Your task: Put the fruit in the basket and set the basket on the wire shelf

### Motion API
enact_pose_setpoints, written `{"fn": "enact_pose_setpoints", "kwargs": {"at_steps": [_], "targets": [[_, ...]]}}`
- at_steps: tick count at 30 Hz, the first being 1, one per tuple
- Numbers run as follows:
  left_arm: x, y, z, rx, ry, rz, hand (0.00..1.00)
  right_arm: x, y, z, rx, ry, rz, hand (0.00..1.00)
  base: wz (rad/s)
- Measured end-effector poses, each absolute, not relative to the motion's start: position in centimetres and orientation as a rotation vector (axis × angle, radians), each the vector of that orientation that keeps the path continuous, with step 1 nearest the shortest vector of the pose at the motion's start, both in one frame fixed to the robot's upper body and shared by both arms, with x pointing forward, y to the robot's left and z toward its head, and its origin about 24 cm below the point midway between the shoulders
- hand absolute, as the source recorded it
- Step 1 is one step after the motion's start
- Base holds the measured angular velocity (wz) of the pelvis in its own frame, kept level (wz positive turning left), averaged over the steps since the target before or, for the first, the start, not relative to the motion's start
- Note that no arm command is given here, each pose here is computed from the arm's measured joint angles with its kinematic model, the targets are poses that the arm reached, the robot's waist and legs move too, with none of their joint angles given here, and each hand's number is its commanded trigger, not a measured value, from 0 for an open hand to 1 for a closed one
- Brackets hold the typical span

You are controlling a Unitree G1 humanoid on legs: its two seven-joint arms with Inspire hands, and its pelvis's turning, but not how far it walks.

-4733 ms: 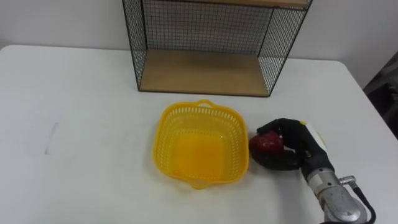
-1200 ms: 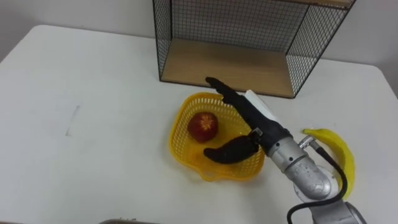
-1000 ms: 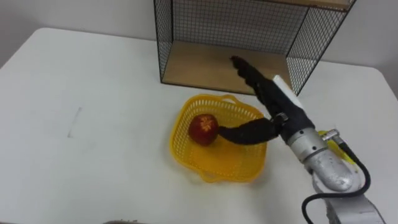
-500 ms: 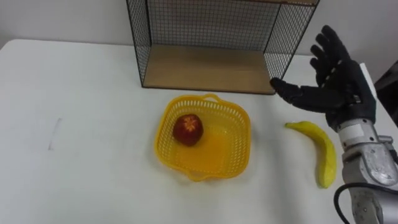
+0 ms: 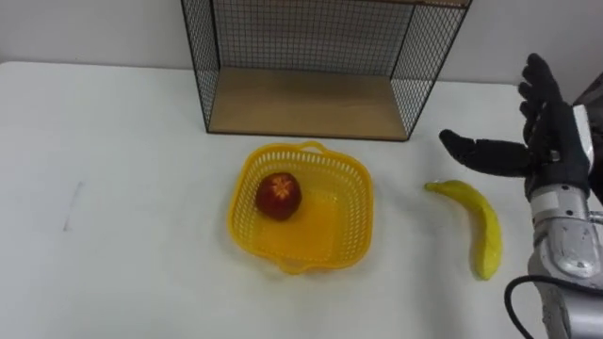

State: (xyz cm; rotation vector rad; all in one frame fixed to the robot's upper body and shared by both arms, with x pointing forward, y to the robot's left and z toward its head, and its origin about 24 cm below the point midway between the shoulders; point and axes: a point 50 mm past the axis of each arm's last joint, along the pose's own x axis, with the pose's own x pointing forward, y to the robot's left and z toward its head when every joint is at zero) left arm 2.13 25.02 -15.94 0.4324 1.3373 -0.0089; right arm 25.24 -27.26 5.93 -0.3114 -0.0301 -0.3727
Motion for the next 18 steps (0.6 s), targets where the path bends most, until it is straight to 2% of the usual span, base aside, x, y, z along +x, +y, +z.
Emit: {"fn": "enact_pose_setpoints", "kwargs": {"at_steps": [14,18], "targets": [[2.7,25.3,-15.8,0.400,1.334,0.034,0.00,24.4,-29.4,2.0,-0.389,0.202,-0.400,0.00,0.00],[3.2,25.3,-15.7,0.402,1.323,0.034,0.00,23.8,-29.3,-0.2,-0.390,0.315,-0.363,0.00,0.00]]}}
